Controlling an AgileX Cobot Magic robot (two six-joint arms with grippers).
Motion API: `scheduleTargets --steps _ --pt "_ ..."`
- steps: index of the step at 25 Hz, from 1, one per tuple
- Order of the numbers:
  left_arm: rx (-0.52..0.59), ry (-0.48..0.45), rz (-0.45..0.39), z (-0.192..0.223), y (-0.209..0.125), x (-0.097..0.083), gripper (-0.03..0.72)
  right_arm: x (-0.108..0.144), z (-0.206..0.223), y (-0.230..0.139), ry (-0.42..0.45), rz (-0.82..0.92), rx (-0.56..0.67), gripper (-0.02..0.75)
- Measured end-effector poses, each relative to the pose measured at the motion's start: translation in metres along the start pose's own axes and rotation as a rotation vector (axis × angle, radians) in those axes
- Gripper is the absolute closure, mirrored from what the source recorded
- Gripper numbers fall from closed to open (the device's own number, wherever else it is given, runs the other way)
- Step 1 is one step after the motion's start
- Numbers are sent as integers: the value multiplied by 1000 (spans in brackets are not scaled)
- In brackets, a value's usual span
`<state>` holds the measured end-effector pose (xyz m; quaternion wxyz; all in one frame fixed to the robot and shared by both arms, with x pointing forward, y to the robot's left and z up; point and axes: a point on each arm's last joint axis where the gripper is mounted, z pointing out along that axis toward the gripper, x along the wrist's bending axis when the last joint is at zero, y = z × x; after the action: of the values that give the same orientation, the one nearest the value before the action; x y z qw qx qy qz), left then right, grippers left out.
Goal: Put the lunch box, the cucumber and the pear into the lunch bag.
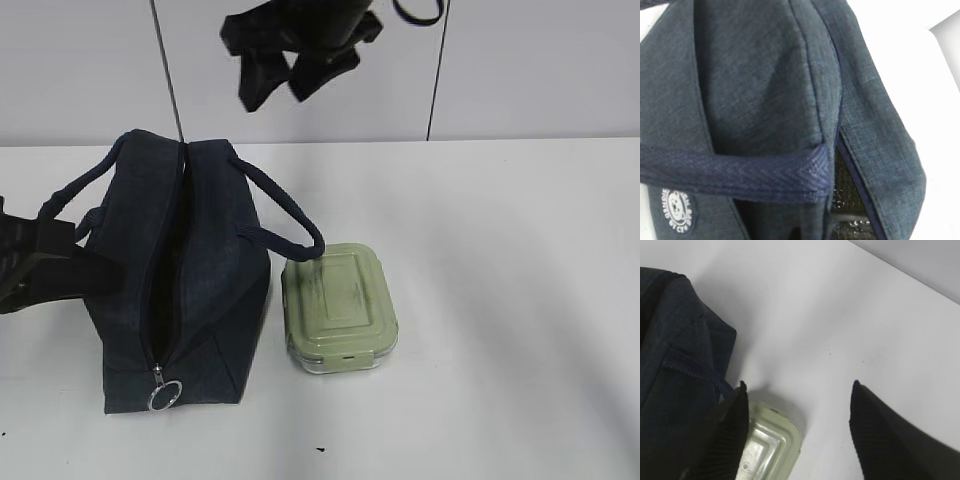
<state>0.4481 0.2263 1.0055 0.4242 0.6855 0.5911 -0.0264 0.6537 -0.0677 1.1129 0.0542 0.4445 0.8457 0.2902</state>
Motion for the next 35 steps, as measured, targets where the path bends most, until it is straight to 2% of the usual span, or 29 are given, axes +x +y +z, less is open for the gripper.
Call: scheduleTargets --steps 3,6,19,22,26,30,35 --pt "0 0 0 0 0 0 706 -12 -19 0 -161 -4 -12 246" --pt "0 0 0 0 0 0 706 -19 -34 -2 -251 2 -20 246" --pt "1 -1 0 0 0 0 706 -76 -45 -69 -325 174 189 247" --pt "1 -1 0 0 0 0 706 -84 -41 -81 -298 203 225 247" --pt "1 -1 0 0 0 0 706 -93 -33 -96 -221 243 266 247" --pt "1 -1 0 0 0 0 706 -105 -27 -112 -114 275 285 247" --pt "1 -1 0 0 0 0 706 -117 -20 -131 64 307 261 247"
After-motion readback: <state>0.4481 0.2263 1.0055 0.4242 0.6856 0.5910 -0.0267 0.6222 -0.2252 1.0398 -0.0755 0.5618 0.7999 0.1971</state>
